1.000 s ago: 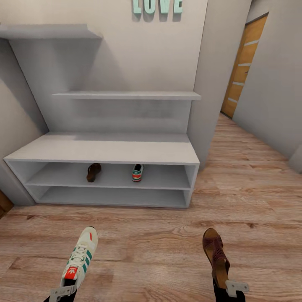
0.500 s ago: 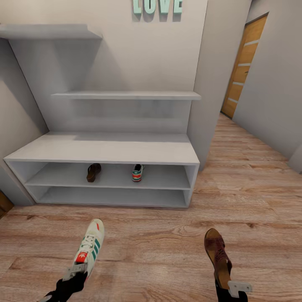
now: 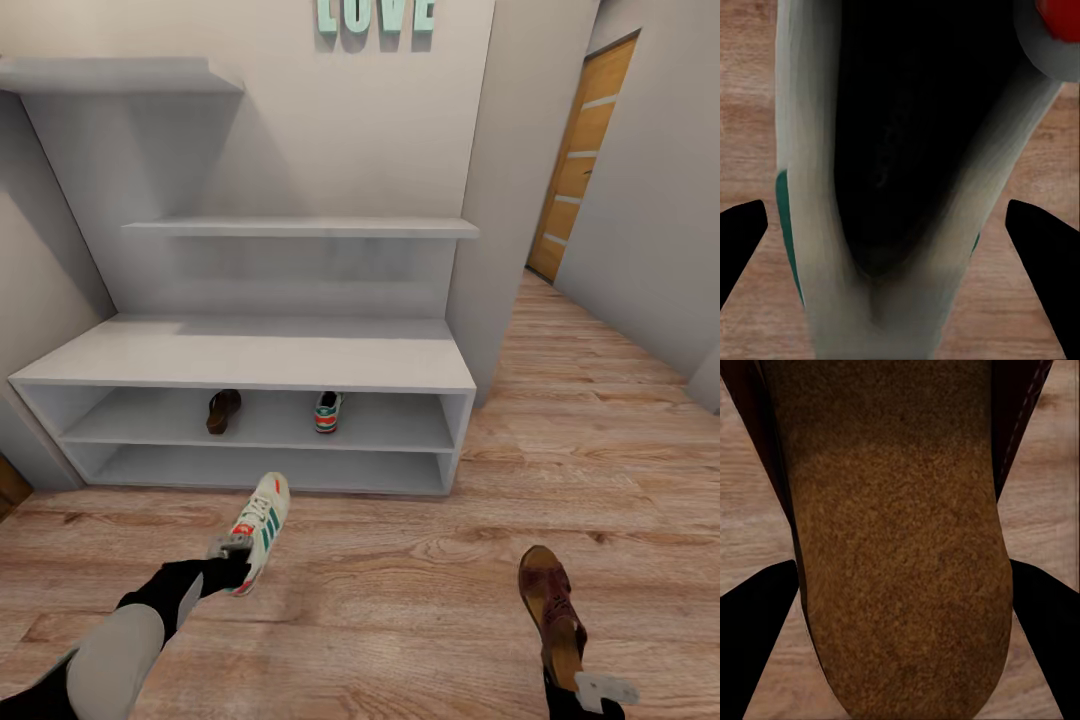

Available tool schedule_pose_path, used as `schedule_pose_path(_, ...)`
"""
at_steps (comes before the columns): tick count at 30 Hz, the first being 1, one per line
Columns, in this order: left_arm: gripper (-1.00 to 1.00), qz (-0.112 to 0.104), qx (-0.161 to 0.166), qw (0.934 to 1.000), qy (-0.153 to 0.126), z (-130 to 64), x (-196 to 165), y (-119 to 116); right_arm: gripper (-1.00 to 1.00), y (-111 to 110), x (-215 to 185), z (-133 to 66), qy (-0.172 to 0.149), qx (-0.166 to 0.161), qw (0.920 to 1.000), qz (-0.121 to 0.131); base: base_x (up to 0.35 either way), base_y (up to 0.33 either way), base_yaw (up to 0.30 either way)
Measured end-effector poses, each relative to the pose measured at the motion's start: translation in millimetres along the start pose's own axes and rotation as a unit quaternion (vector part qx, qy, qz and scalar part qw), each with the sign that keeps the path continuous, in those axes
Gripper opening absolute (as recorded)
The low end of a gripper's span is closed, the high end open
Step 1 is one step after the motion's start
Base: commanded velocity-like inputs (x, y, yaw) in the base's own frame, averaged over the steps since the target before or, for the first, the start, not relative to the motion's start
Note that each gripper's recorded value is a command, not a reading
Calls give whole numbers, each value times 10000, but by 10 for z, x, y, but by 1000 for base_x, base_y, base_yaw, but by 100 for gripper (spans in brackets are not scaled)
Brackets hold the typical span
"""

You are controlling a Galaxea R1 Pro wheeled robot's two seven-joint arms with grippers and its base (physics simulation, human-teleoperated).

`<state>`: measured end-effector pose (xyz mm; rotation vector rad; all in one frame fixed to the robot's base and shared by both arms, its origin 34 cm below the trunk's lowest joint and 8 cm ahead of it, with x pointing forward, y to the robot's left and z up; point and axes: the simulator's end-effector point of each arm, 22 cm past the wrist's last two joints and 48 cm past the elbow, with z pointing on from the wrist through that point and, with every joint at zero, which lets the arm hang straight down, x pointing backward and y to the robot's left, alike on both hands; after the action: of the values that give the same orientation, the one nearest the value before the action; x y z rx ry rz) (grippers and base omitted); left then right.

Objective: Pick up the two gym shoes and the two sandals from the corridor floor and place them onto the hallstand (shoe rack) in the corridor, making sure they are on the rack and not on the floor. Arrange them so the two gym shoes are next to each other and the two sandals are next to each other.

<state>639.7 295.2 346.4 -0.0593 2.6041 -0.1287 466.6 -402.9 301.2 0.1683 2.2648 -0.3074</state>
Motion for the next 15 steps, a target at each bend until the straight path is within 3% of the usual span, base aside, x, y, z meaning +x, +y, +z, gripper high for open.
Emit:
schedule_pose_path(4, -100, 21, -100, 9999, -25, -22, -226, -11, -100, -184, 11, 0, 14, 230, 9995, 217, 0, 0, 0)
schedule_pose_path(15, -100, 44, -143, 9999, -83, -29, -278, 15, -100, -150, 28, -8, 29, 209, 9995, 239, 12, -15, 0)
